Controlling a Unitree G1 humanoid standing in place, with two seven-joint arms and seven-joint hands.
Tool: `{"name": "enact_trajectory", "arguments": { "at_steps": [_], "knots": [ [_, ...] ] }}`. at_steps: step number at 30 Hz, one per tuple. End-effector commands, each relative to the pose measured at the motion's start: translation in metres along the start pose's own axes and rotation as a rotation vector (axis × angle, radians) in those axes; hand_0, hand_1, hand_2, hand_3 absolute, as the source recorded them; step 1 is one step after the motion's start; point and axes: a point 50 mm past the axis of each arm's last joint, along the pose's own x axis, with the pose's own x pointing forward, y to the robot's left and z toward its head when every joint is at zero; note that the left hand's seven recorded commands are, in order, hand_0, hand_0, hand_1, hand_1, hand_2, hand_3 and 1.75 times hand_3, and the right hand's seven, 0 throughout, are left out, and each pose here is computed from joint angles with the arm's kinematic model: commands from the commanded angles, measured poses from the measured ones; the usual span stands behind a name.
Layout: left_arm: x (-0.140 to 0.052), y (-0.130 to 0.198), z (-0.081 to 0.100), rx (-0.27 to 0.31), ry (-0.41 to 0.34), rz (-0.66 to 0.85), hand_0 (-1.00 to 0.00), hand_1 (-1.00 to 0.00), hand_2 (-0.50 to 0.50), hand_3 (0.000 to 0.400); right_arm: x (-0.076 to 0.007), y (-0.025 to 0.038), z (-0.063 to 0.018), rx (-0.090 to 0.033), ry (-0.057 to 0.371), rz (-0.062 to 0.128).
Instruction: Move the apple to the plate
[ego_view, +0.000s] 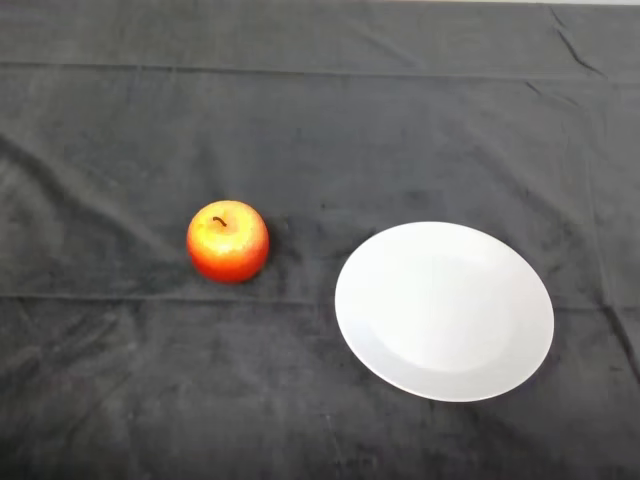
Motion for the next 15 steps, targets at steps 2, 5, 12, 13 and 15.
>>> {"name": "enact_trajectory", "arguments": {
  "at_steps": [2,5,12,13,15],
  "knots": [
    [0.0007,-0.0134,0.0104,-0.042,-0.067,-0.033,0.00,0.00,0.00,0.000,0.0029,0.0077,0.0080,0.010,-0.032,0.025],
    [0.0006,-0.0145,0.0105,-0.044,-0.069,-0.036,0.00,0.00,0.00,0.000,0.0029,0.0077,0.0080,0.010,-0.032,0.025],
    [-0.0003,-0.0190,0.0097,-0.044,-0.069,-0.051,0.00,0.00,0.00,0.000,0.0029,0.0077,0.0080,0.010,-0.032,0.025],
    [-0.0004,-0.0200,0.0096,-0.042,-0.070,-0.054,0.00,0.00,0.00,0.000,0.0029,0.0077,0.0080,0.010,-0.032,0.025],
    [-0.0009,-0.0225,0.0093,-0.037,-0.072,-0.064,0.00,0.00,0.00,0.000,0.0029,0.0077,0.0079,0.009,-0.032,0.025]
  ]
}}
